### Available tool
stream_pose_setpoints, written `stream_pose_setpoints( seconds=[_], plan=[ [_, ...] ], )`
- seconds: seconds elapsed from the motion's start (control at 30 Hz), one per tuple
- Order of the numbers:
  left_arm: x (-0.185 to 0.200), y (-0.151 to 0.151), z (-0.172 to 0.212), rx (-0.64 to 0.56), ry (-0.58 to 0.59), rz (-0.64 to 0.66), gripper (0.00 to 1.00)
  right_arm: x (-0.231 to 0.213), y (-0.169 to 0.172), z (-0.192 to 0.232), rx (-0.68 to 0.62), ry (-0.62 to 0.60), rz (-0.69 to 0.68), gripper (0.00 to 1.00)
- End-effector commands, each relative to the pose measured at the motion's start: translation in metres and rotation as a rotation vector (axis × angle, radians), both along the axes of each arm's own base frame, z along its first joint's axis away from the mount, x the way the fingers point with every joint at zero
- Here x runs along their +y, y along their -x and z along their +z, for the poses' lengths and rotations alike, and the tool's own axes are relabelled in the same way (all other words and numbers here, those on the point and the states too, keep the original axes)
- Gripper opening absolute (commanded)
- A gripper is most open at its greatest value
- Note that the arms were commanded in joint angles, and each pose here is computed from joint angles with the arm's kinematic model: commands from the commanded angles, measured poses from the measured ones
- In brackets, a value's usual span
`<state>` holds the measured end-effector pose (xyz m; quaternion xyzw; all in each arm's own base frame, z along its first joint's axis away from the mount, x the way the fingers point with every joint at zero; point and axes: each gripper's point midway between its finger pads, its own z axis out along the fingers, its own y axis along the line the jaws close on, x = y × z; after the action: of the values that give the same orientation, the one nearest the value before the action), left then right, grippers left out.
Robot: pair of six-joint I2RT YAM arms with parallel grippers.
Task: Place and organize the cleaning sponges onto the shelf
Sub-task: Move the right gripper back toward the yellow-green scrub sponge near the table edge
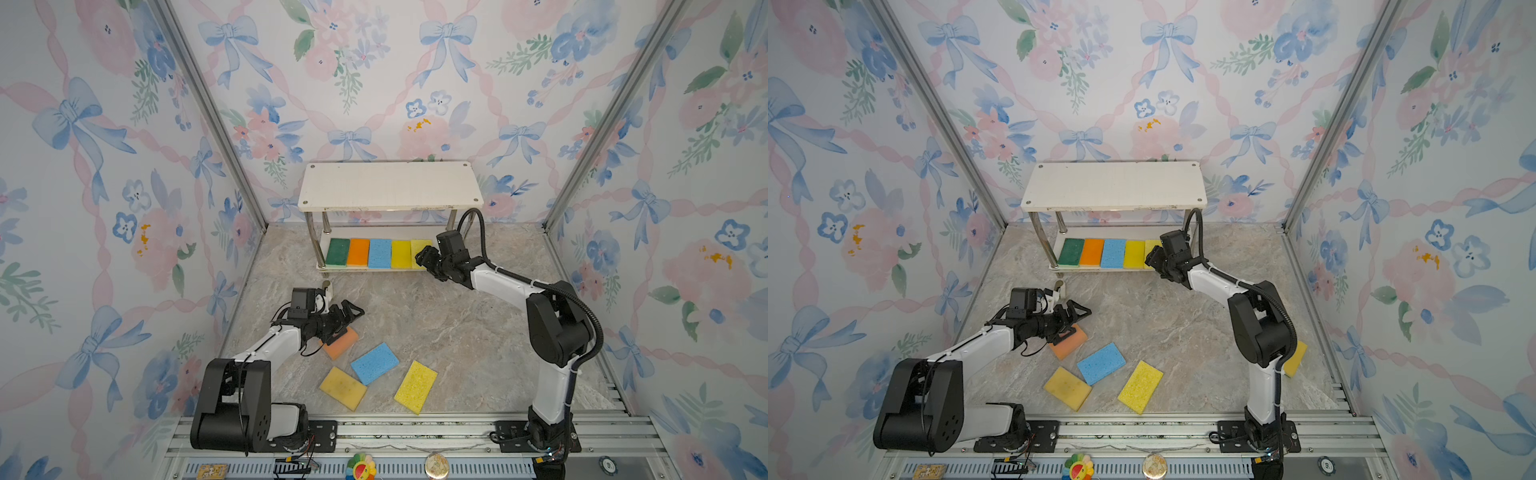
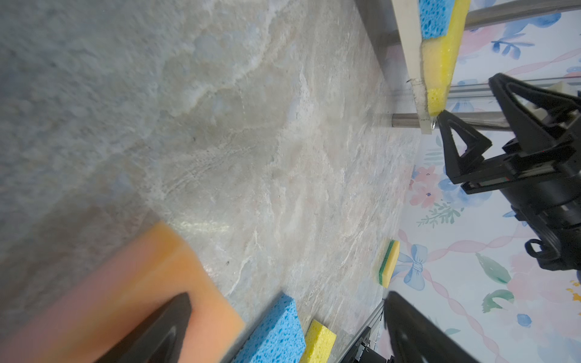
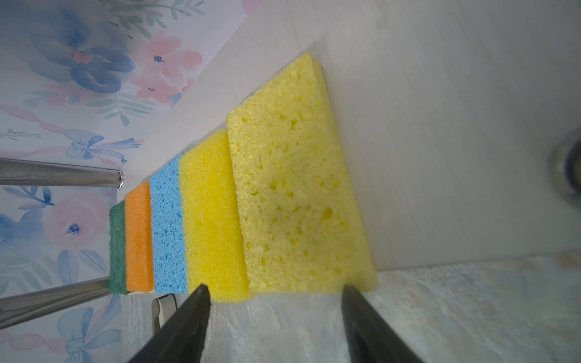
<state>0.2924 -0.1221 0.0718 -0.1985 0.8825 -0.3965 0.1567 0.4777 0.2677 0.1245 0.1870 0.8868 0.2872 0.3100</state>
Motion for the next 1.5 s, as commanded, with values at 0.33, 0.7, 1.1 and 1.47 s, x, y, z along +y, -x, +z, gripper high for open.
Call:
stream_pose_setpoints(
  seconds=[0.33, 0.7, 1.1, 1.47],
  plan=[
    [-0.011, 0.003, 0.024, -0.086, 0.011, -0.079, 0.98, -0.002, 0.128, 0.017, 0.122, 0.165, 0.146, 0.74],
    [-0.033, 0.007, 0.024, -0.094, -0.002, -0.155, 0.98, -0.209, 0.259, 0.0, 0.569, 0.357, -0.313, 0.98],
    [-0.042, -0.001, 0.029, -0.099, -0.007, -0.174, 0.98, -0.336, 0.308, -0.009, 0.742, 0.319, -0.716, 0.97],
    [-0.047, -0.014, 0.038, -0.101, 0.012, -0.173, 0.98, -0.38, 0.296, -0.049, 0.865, 0.295, -0.679, 0.97]
  ],
)
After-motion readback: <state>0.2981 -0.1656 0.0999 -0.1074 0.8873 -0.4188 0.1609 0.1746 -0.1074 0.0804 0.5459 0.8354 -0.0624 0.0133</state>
